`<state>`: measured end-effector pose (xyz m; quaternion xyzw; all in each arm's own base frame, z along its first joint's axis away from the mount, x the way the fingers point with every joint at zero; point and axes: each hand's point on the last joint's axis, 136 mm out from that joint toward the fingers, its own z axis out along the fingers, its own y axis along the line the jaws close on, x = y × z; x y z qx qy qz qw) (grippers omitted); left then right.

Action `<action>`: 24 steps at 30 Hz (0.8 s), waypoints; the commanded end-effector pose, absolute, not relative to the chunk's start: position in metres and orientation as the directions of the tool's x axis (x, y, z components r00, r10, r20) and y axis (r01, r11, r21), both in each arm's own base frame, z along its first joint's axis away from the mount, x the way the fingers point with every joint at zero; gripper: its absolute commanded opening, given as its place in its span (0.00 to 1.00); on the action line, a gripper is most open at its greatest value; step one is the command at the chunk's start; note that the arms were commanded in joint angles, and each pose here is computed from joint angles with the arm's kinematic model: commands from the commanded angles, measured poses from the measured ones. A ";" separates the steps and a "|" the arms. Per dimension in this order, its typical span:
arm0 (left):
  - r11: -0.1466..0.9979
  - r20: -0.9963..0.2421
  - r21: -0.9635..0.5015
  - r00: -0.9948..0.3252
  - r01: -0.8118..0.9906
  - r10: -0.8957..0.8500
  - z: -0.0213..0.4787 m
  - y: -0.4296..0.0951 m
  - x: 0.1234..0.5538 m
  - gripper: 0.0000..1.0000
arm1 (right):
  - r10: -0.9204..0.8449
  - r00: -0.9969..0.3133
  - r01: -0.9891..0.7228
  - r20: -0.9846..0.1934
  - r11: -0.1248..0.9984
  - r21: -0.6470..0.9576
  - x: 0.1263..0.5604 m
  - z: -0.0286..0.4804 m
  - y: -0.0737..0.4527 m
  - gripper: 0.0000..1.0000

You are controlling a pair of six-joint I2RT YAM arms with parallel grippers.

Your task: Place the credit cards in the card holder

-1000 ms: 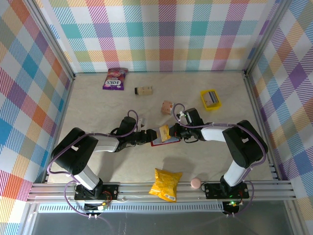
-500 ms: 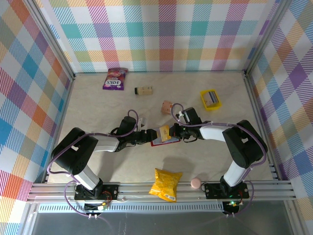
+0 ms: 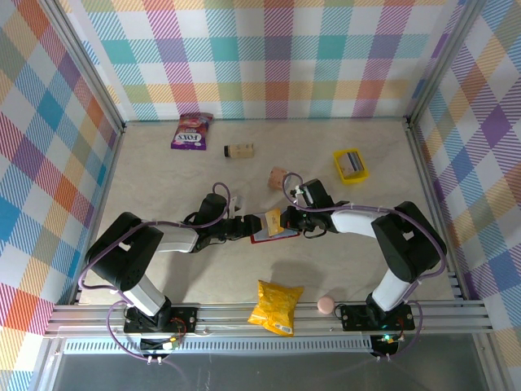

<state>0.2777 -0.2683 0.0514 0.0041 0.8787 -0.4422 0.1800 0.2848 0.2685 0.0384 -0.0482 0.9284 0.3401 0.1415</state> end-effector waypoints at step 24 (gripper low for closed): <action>0.594 -0.332 -0.782 -0.932 0.187 -0.143 0.059 -0.273 0.281 0.61 | -0.077 -0.974 -0.180 -0.212 0.830 0.528 0.263 0.010 0.266 0.00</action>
